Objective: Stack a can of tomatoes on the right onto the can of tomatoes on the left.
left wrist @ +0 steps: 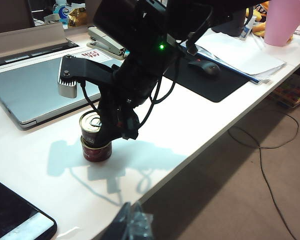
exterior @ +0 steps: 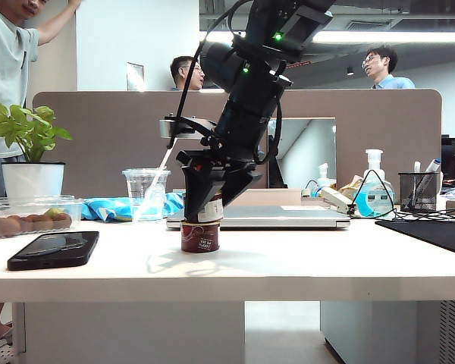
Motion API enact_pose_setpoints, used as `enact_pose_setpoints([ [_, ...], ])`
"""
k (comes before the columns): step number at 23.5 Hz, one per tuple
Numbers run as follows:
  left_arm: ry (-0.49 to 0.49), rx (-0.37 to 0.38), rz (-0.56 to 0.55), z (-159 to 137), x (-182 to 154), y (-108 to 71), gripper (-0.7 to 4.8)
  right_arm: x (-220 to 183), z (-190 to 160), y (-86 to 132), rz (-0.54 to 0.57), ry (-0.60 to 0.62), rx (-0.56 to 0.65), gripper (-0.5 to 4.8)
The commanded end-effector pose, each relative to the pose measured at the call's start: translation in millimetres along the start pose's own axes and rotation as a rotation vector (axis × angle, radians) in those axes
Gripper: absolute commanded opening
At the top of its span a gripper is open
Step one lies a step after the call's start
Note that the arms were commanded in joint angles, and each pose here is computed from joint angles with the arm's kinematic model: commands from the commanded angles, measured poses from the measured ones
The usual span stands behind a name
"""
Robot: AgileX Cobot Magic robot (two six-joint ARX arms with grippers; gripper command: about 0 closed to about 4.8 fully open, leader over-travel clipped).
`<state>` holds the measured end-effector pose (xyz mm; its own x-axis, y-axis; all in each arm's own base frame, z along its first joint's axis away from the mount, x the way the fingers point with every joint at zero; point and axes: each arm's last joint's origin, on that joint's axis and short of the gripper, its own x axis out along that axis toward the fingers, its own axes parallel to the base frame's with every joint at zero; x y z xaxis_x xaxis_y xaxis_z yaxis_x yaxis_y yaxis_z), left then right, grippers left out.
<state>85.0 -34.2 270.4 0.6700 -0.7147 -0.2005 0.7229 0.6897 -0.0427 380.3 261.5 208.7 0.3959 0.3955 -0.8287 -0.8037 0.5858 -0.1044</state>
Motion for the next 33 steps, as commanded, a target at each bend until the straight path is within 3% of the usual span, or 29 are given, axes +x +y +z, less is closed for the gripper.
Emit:
enact_pose_setpoints([
  [1,-0.013,0.009,-0.002,2.0,-0.4,-0.2,-0.04,-3.7,4.4,0.0,-0.007,-0.027,-0.005,2.43],
  [13,-0.013,0.009,-0.002,2.0,-0.4,-0.3,-0.04,3.9,3.8,5.3,0.027,-0.024,-0.011,2.82],
  [15,-0.013,0.009,-0.002,2.0,-0.4,-0.2,-0.04,3.9,4.0,5.9,0.028,-0.024,-0.011,3.52],
  [16,-0.013,0.009,-0.002,2.0,-0.4,-0.2,-0.04,4.0,4.0,6.1,0.029,-0.024,-0.009,4.18],
  [18,-0.013,0.009,-0.002,2.0,-0.4,-0.2,-0.04,4.0,4.2,6.6,0.030,-0.024,-0.010,4.74],
  [25,-0.015,0.010,0.001,2.2,-0.4,-0.2,-0.04,-20.3,12.3,19.8,0.040,-0.030,-0.033,4.79],
  [26,-0.014,0.010,0.007,2.2,-0.4,0.0,-0.04,-30.2,14.6,23.0,0.043,-0.035,-0.039,4.40],
  [27,-0.013,0.009,0.018,2.1,-0.4,0.3,-0.04,-39.1,16.0,24.7,0.046,-0.041,-0.042,3.43],
  [28,-0.013,0.010,0.025,2.2,-0.4,0.5,-0.04,-49.3,17.1,25.8,0.050,-0.046,-0.044,2.08],
  [29,-0.015,0.011,0.024,2.4,-0.4,0.5,-0.04,-60.9,19.4,31.5,0.081,-0.060,-0.055,0.32],
  [30,-0.017,0.011,0.021,2.6,-0.4,0.5,-0.04,-71.7,20.5,32.9,0.095,-0.074,-0.063,-0.07],
  [33,-0.046,0.027,0.024,5.8,-0.5,0.7,-0.04,-122.3,26.6,35.4,0.085,-0.178,-0.077,-0.09],
])
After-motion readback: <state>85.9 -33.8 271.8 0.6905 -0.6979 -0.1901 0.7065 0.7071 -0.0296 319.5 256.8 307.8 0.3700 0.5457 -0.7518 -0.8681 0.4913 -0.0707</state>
